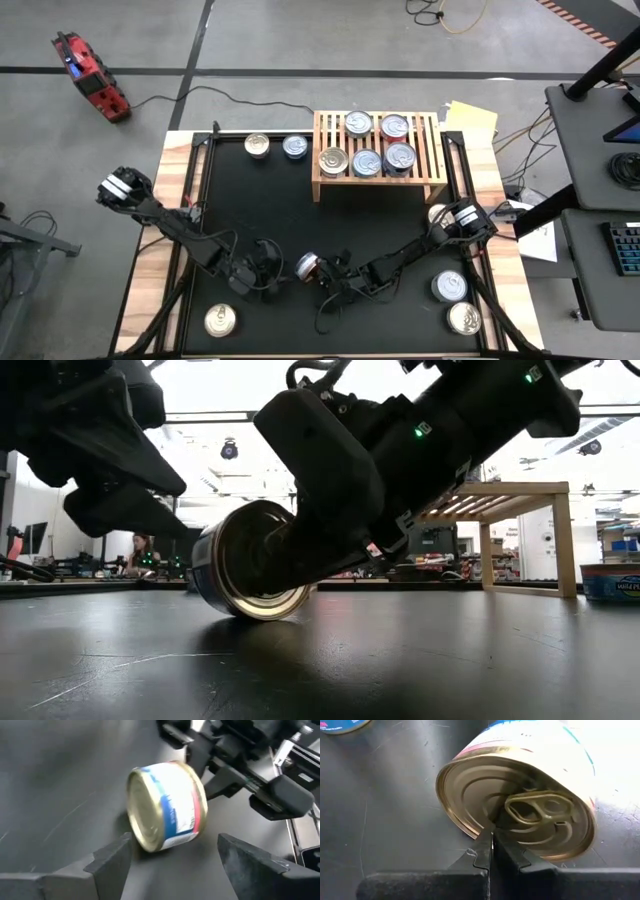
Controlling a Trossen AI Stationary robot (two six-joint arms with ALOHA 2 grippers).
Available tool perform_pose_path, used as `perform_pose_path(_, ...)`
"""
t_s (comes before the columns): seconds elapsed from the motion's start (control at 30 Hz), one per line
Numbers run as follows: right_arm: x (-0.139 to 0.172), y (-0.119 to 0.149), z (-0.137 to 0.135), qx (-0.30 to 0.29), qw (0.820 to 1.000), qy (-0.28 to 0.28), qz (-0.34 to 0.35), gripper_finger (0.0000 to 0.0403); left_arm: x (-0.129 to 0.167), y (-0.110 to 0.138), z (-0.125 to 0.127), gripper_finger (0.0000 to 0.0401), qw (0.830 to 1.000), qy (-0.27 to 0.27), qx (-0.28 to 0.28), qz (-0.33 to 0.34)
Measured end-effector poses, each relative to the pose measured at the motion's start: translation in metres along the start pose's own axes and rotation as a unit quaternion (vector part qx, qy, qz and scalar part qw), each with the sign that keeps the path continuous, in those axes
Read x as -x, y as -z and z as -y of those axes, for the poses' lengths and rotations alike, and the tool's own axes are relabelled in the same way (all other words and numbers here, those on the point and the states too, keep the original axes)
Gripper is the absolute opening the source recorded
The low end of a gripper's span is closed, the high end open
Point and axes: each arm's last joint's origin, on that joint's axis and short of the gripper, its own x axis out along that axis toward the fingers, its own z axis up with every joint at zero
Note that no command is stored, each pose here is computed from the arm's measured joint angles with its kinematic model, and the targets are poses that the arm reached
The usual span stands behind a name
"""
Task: Stack canned seafood by type on shelf
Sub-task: Stack the blue-pink tuna can on top of the blue-pink tuna can on the shelf
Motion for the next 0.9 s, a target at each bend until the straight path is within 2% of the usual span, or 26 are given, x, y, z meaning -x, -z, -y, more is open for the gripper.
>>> perform_pose_path(0.2, 0.000, -0.001, 0.000, -0.002, 1.000, 0.000, 0.002, 0.0009, -0.012, 0.006, 0.009, 0.0313, 0.998, 0.036, -0.048, 0.030)
perform_pose_path(0.47, 0.000, -0.001, 0.000, -0.007, 1.000, 0.000, 0.003, 0.0009, -0.034, 0.027, 0.003, 0.0324, 0.994, 0.007, -0.101, 0.041)
perform_pose_path(0.7, 0.001, -0.002, 0.000, -0.011, 1.000, -0.001, 0.004, 0.0009, -0.049, 0.042, -0.002, 0.0324, 0.992, -0.008, -0.108, 0.061)
perform_pose_path(0.9, 0.001, -0.002, 0.000, -0.012, 1.000, -0.001, 0.004, 0.0009, -0.051, 0.043, -0.003, 0.0323, 0.991, -0.022, -0.101, 0.083)
